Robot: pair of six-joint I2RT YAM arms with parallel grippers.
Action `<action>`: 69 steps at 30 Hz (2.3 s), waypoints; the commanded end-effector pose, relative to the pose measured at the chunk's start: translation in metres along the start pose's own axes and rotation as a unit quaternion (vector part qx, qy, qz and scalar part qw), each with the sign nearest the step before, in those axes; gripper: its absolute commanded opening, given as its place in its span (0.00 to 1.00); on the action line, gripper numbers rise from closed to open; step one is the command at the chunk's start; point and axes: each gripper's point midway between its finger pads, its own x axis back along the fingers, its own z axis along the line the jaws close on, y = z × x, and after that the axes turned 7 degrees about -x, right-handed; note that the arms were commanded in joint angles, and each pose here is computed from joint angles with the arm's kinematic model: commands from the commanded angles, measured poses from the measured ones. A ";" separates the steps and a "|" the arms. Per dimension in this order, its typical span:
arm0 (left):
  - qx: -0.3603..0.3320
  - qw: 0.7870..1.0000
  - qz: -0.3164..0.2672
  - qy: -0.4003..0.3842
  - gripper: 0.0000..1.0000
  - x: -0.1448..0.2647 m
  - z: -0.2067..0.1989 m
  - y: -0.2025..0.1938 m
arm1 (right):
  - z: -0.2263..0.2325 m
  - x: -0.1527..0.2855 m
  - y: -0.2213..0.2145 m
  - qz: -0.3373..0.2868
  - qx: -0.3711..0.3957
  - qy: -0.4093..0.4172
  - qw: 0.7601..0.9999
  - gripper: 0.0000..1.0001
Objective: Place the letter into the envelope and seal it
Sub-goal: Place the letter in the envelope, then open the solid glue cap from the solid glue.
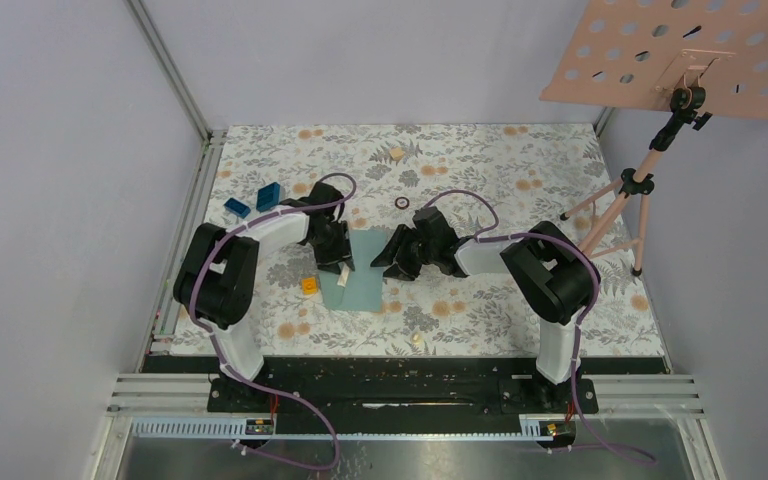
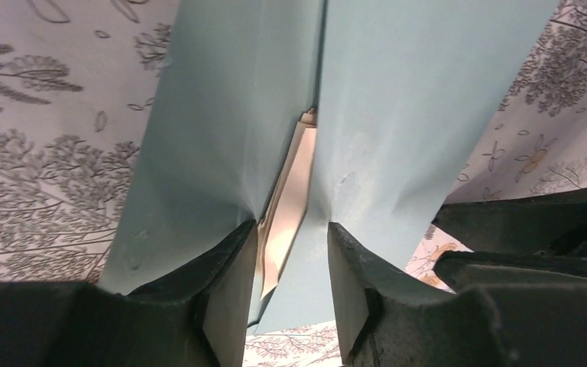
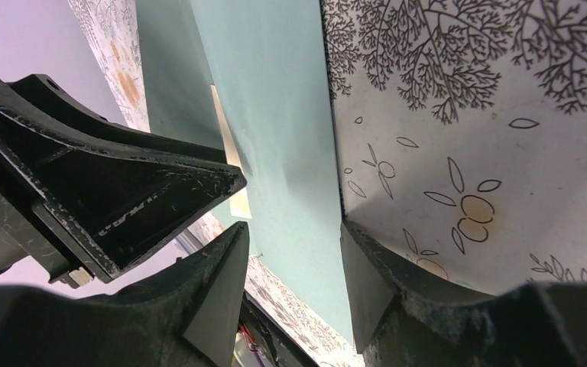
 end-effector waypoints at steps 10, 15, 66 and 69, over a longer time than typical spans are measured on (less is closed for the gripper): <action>0.023 0.987 0.010 -0.160 0.39 0.012 -0.067 0.011 | -0.030 -0.008 -0.011 0.014 -0.007 -0.046 0.999 0.55; 0.023 0.987 0.010 -0.160 0.42 0.018 -0.069 0.012 | -0.030 -0.006 -0.010 0.010 -0.007 -0.045 0.999 0.55; 0.007 0.990 -0.108 0.086 0.63 0.031 0.056 0.174 | -0.085 0.194 -0.005 -0.226 0.152 -0.118 0.955 0.09; 0.003 0.990 -0.098 0.102 0.62 0.016 0.060 0.176 | -0.083 0.195 -0.005 -0.226 0.150 -0.113 0.956 0.09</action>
